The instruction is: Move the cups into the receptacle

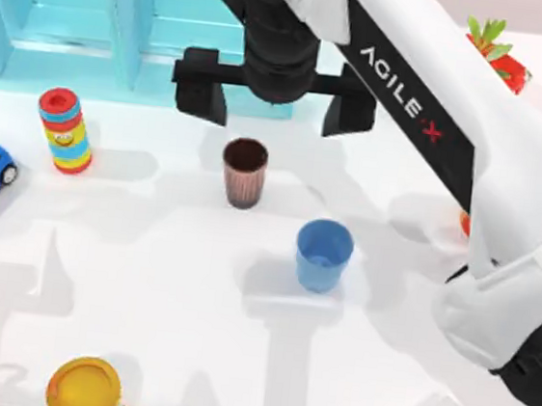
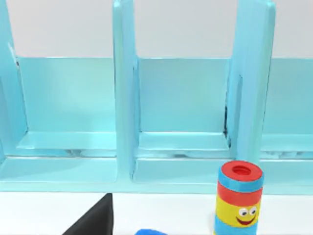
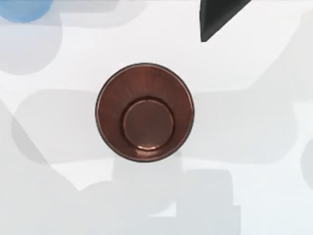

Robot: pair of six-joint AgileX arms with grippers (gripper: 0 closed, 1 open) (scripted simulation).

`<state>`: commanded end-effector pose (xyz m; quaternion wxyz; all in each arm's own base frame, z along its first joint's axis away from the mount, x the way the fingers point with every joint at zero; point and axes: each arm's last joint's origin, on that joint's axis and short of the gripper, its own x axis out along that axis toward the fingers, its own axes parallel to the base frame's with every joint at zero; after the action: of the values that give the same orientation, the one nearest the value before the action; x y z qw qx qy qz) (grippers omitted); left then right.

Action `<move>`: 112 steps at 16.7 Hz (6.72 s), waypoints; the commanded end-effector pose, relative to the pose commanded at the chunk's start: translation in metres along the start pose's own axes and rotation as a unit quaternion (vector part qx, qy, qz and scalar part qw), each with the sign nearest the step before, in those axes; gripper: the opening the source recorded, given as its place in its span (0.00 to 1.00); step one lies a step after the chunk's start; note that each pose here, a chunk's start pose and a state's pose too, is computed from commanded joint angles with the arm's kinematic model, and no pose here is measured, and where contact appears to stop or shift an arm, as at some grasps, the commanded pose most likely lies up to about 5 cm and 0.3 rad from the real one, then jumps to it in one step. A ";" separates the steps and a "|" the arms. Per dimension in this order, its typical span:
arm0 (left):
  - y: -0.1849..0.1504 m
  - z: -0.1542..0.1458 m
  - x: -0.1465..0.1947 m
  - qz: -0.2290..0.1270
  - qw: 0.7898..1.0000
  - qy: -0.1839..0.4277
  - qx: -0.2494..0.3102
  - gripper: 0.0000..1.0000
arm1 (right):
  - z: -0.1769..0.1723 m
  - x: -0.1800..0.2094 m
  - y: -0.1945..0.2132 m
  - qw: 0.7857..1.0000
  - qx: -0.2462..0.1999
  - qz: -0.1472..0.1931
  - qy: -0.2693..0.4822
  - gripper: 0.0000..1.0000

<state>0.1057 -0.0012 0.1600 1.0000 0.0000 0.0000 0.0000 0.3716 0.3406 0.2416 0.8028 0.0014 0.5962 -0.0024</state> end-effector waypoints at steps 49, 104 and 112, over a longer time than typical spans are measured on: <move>0.000 0.000 0.000 0.000 1.000 0.000 0.000 1.00 | 0.011 0.086 0.000 1.000 0.001 0.007 -0.010 0.00; 0.000 0.000 0.000 0.000 1.000 0.000 0.000 1.00 | -0.168 -0.071 -0.495 1.000 0.005 0.013 0.021 0.00; 0.000 0.000 0.000 0.000 1.000 0.000 0.000 1.00 | -0.176 -0.031 -0.493 1.000 0.007 0.016 0.025 0.00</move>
<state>0.1057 -0.0012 0.1600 1.0000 0.0000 0.0000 0.0000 0.1908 -0.1512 0.2208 0.7876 0.0166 0.6160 0.0058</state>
